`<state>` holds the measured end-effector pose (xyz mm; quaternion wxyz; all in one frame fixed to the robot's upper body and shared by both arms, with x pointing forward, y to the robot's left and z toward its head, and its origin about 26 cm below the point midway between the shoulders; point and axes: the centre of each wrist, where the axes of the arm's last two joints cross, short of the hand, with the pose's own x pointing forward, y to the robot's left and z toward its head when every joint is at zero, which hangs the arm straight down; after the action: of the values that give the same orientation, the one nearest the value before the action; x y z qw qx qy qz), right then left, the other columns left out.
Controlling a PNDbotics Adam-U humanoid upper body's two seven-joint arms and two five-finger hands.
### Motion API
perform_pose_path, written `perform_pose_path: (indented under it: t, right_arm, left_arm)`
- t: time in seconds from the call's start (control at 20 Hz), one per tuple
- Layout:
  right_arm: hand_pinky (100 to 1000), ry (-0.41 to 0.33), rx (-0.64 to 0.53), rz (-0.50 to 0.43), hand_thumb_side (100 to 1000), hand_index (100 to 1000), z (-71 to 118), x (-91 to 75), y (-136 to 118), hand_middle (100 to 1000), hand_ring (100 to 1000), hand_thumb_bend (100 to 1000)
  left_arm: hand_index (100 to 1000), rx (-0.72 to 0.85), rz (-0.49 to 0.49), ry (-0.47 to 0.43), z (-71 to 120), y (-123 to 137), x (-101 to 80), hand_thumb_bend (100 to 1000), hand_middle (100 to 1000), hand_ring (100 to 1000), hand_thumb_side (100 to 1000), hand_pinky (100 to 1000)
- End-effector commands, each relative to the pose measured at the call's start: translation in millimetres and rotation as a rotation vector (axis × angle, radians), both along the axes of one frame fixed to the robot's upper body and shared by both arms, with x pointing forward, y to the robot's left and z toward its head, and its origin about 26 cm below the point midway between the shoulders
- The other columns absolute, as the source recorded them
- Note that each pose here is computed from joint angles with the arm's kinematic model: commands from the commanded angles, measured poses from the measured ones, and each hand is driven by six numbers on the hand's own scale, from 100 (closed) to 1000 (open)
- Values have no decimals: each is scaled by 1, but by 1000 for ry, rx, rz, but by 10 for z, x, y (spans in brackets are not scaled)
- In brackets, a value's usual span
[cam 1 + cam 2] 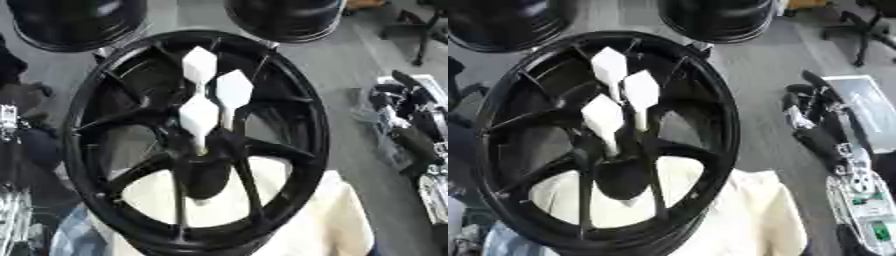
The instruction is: Pull the pin out of the wheel hub.
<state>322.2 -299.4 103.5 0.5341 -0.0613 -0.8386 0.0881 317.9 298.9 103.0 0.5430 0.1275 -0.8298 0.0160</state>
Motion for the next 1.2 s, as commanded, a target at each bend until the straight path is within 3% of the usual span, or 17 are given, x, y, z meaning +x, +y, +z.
perform_pose_path:
  t: [0.05,0.55,0.9,1.2]
  right_arm:
    - [811,-35,-19,0,343,936,113,-5,-44,743,749,153]
    - [811,-52,-45,-5,338,937,185,9,-86,745,752,156]
    - [818,-227,-296,39,317,942,849,112,-216,761,766,193]
    - [828,-410,-594,176,335,950,1458,143,-54,785,795,270]
  left_arm:
    - [817,12,-9,-36,103,-5,-3,373,702,810,827,747]
    - [817,14,-13,-34,101,-11,-1,372,703,811,828,747]
    - [817,22,-17,-23,82,-1,-9,372,703,812,829,747]
    - [817,37,-23,-15,74,11,-14,373,704,813,831,747]
